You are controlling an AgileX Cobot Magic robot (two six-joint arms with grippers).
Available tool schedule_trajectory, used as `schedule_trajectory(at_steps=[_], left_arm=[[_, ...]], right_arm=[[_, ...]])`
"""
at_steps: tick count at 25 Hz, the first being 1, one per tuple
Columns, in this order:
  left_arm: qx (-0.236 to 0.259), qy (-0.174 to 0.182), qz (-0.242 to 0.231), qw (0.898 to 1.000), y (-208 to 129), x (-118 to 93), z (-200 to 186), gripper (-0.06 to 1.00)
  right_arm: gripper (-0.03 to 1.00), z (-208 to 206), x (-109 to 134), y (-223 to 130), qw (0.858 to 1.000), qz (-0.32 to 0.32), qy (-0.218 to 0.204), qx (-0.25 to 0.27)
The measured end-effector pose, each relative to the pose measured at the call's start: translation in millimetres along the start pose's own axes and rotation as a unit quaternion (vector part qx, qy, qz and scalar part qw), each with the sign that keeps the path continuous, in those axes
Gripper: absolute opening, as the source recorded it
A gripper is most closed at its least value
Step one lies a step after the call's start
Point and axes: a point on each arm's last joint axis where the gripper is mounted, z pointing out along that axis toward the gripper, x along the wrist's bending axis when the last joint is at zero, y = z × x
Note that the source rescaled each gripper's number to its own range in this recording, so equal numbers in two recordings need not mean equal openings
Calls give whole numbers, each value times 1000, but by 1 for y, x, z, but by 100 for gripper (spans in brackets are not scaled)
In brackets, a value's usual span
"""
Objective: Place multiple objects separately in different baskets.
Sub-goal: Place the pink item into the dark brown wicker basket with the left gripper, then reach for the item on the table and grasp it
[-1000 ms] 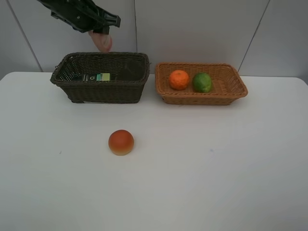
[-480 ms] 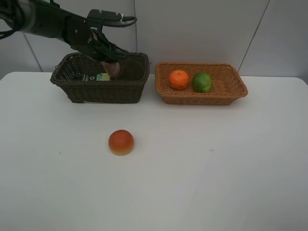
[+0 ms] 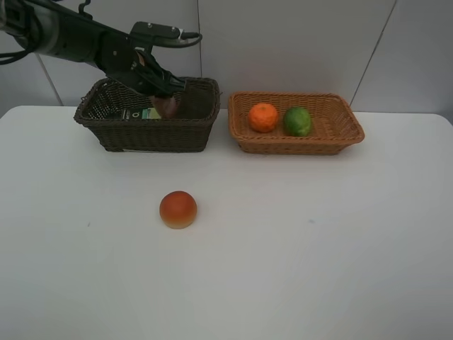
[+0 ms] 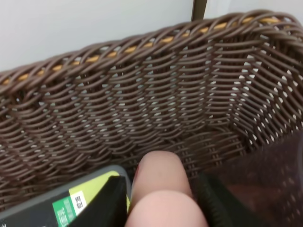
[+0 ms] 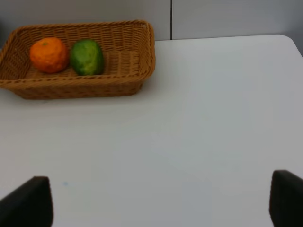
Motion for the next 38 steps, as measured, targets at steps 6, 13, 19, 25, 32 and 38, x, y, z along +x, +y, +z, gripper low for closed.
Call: schedule_trajectory(at_steps=[6, 13, 19, 25, 32, 38], left_arm=[[13, 4, -7, 1000, -1, 1, -3, 95], [16, 11, -5, 1000, 19, -2, -31, 100], [80, 12, 19, 997, 25, -19, -67, 100], [146, -26, 73, 986, 26, -56, -107, 100], [230, -75, 156, 958, 10, -98, -138, 100], [296, -90, 184, 933, -20, -113, -143, 100]], right_arm=[[100, 0, 0, 0, 1000, 0, 0, 0], [100, 0, 0, 0, 1000, 0, 0, 0], [100, 0, 0, 0, 1000, 0, 0, 0], [100, 0, 0, 0, 1000, 0, 0, 0], [100, 0, 0, 0, 1000, 0, 0, 0], [100, 0, 0, 0, 1000, 0, 0, 0]])
